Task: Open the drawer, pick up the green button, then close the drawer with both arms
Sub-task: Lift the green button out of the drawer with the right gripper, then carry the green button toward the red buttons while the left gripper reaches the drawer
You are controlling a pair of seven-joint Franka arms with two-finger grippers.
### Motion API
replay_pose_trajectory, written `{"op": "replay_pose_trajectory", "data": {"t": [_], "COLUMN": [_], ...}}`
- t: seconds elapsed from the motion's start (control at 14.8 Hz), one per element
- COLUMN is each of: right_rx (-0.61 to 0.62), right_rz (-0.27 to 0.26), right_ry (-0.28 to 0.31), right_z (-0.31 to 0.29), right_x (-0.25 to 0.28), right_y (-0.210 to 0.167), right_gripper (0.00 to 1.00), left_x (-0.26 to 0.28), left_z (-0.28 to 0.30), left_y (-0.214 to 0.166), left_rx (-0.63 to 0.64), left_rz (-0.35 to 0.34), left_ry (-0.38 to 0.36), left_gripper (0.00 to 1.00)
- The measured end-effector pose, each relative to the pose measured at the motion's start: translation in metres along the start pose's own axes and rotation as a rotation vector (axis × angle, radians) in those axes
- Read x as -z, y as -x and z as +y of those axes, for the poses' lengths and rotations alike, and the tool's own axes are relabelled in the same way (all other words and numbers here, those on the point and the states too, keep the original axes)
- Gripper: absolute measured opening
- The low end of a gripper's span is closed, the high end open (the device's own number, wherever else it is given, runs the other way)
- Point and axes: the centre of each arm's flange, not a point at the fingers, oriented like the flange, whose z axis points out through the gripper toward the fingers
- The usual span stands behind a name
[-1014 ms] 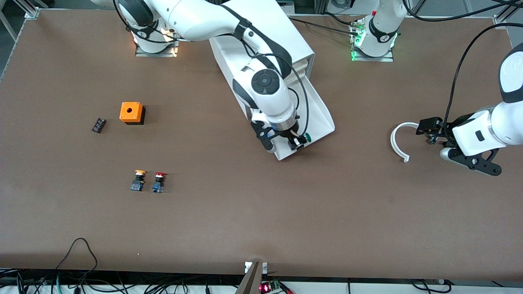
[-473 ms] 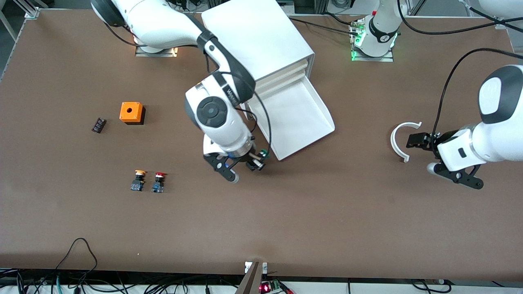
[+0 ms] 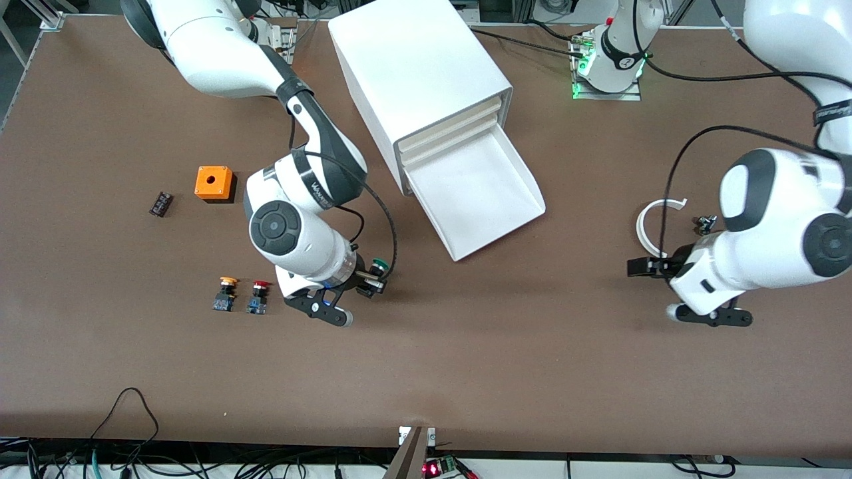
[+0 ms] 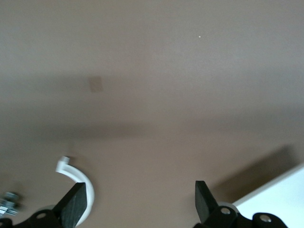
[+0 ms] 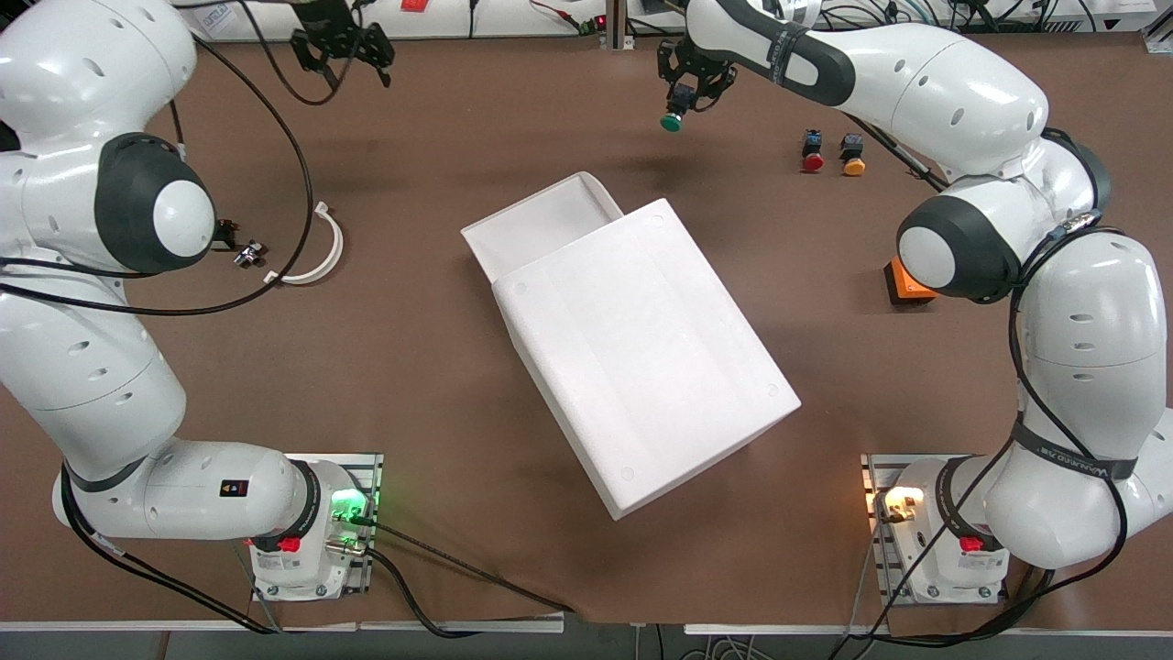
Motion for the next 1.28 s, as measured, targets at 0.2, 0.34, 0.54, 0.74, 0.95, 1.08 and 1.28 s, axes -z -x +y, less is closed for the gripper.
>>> {"op": "replay_pose_trajectory", "data": {"t": [0.2,0.34,0.54,0.74,0.95,1.08,1.28], "right_rx": [0.104,0.146,0.195,0.278,0.338,0.36,0.367], "right_rz": [-0.053,-0.081,-0.106,-0.11,-0.092,-0.092,-0.095], "right_ry": [0.047,0.066,0.076,0.07,0.06,0.062,0.064], "right_z": [0.037,0.065,0.102,0.135,0.162,0.174,0.184], "right_x": [-0.033,-0.05,-0.06,-0.07,-0.092,-0.104,-0.109], "right_y": [-0.017,-0.032,-0.052,-0.07,-0.082,-0.086,-0.09], "right_gripper": [0.42,0.42,0.42,0.42,0.42,0.42,0.42], "left_x": [-0.048,-0.08,-0.121,-0.148,-0.172,-0.19,-0.208], "left_z": [0.053,0.085,0.125,0.163,0.176,0.183,0.207], "left_y": [0.01,0.022,0.047,0.072,0.086,0.099,0.125], "left_rx": [0.168,0.24,0.317,0.4,0.447,0.474,0.489], "left_rz": [0.014,0.036,0.065,0.129,0.167,0.166,0.142], "left_ry": [-0.007,-0.01,-0.081,-0.151,-0.121,-0.098,-0.078], "left_gripper": [1.0,1.0,1.0,1.0,1.0,1.0,1.0]}}
